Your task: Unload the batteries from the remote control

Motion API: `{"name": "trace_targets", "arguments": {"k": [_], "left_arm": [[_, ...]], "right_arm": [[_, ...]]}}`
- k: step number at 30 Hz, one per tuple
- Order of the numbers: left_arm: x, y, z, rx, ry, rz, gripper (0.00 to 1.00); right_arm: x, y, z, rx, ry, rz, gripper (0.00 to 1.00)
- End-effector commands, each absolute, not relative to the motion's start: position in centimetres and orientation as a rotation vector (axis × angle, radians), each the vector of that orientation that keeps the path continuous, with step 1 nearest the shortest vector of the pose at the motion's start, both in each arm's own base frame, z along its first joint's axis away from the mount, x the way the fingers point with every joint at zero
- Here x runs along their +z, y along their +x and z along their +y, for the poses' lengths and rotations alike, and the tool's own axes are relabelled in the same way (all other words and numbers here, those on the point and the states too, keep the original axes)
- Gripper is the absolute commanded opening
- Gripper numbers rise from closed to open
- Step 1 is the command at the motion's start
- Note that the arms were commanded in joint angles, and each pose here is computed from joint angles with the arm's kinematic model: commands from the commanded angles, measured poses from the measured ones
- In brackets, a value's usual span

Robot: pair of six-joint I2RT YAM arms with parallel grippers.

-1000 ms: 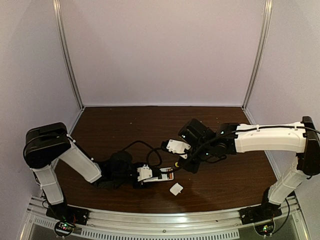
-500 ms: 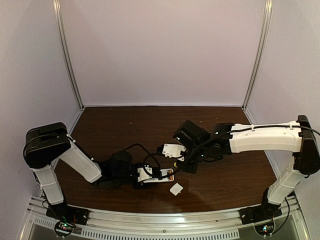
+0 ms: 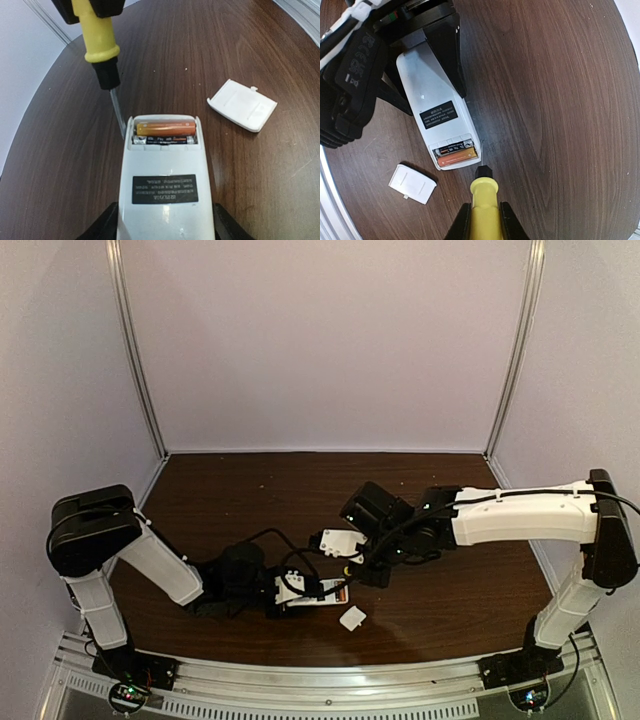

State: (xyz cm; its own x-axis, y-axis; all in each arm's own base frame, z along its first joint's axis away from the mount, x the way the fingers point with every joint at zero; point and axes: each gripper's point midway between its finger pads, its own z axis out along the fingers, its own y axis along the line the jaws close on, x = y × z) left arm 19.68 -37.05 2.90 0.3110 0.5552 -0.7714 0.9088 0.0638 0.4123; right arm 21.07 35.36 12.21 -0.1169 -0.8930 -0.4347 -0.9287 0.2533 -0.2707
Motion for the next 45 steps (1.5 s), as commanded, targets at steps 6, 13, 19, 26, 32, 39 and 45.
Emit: {"name": "trace_targets", "arguments": {"k": [6,13,19,26,32,39,45], "left_arm": [[2.5,19.6,-37.4,-0.463,1.638,1.358,0.00],[2.4,19.6,-37.4,-0.463,1.641,1.359,0.00],[2.3,19.6,-37.3,-0.459,1.643,1.364,0.00],[2.3,19.6,-37.4,-0.459,1.645,1.361,0.00],[2.2,19.5,-37.4,-0.462,1.650,1.360,0.00],[2.3,19.4,-37.4,-0.471,1.652,1.357,0.00],[2.3,19.4,-37.4,-0.469,1.650,1.357,0.00]], "right_arm": [[13.6,20.6,35.3,0.078,-1.658,2.019,0.00],[14.0,20.1,35.3,0.081,-1.659,2.017,0.00],[14.9,20.0,35.3,0.069,-1.647,2.002,0.00],[16.3,20.3,34.7,0.044,-1.614,1.990,0.00],[16.9,20.3,34.2,0.052,-1.610,1.976,0.00],[15.0,19.5,34.4,0.098,-1.677,1.987,0.00],[14.4,19.7,34.8,0.109,-1.677,1.986,0.00]]}}
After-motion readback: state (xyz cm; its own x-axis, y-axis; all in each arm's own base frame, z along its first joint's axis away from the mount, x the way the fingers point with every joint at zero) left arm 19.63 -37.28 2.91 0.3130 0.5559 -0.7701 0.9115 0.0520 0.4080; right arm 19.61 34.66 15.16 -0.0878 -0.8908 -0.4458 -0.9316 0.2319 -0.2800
